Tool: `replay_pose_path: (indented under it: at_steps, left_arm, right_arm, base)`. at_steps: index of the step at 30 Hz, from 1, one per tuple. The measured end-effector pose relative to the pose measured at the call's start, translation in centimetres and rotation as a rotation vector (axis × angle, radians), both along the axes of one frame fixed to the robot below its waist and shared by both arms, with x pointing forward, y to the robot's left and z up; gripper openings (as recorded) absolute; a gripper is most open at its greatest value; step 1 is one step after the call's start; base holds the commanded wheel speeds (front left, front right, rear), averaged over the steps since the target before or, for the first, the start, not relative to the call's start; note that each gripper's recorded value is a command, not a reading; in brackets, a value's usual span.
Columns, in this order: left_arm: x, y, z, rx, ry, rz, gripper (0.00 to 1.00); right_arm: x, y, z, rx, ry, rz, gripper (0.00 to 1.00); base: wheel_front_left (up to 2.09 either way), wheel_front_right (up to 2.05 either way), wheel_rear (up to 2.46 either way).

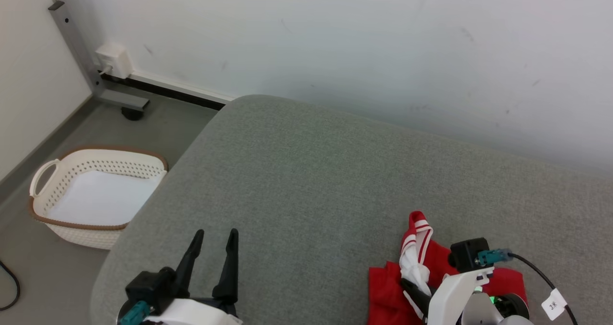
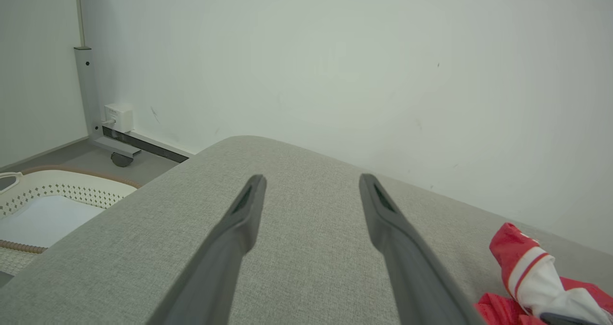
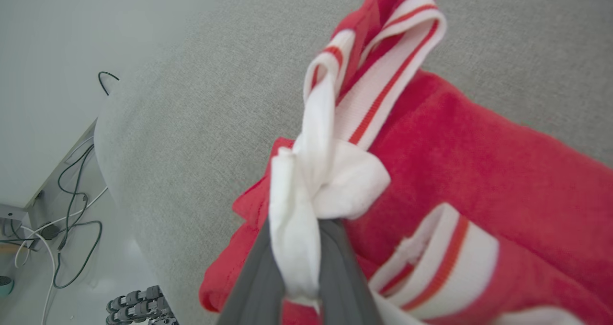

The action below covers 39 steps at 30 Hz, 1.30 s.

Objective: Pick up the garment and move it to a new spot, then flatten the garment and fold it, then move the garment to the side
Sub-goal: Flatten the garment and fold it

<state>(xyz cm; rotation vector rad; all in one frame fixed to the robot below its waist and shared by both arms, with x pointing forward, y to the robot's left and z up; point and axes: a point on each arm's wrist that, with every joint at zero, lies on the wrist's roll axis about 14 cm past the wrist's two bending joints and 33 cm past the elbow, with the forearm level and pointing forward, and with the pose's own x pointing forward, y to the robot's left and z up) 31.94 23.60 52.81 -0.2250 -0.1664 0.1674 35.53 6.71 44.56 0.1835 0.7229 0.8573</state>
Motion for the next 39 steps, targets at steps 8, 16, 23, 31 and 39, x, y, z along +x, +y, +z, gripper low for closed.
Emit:
replay_pose_path:
  at_steps: [8, 16, 23, 31, 39]
  left_arm:
    - [0.7, -0.6, -0.2, -0.004, 0.006, -0.018, 1.0]
    - [2.2, -2.7, -0.1, -0.004, 0.005, -0.087, 1.0]
    - [3.4, -4.6, 0.3, -0.011, -0.007, -0.144, 1.0]
    - [4.6, -6.5, 0.8, -0.011, -0.024, -0.201, 1.0]
    - [5.0, -7.1, 0.9, -0.009, -0.025, -0.222, 1.0]
  right_arm:
    - [-1.3, 1.8, 0.2, 0.055, 0.029, 0.03, 1.0]
    - [1.8, 0.3, 7.8, 0.287, -0.178, -0.084, 1.0]
    - [6.3, -9.2, 13.8, 0.337, -0.491, -0.345, 1.0]
    - [6.7, -20.2, 12.3, 0.145, -0.661, -0.619, 1.0]
    - [4.6, -22.1, 6.6, 0.121, -0.506, -0.734, 1.0]
  base:
    - [0.0, 0.0, 0.0]
    - [0.0, 0.0, 0.0]
    - [0.0, 0.0, 0.0]
    - [0.0, 0.0, 0.0]
    - [0.0, 0.0, 0.0]
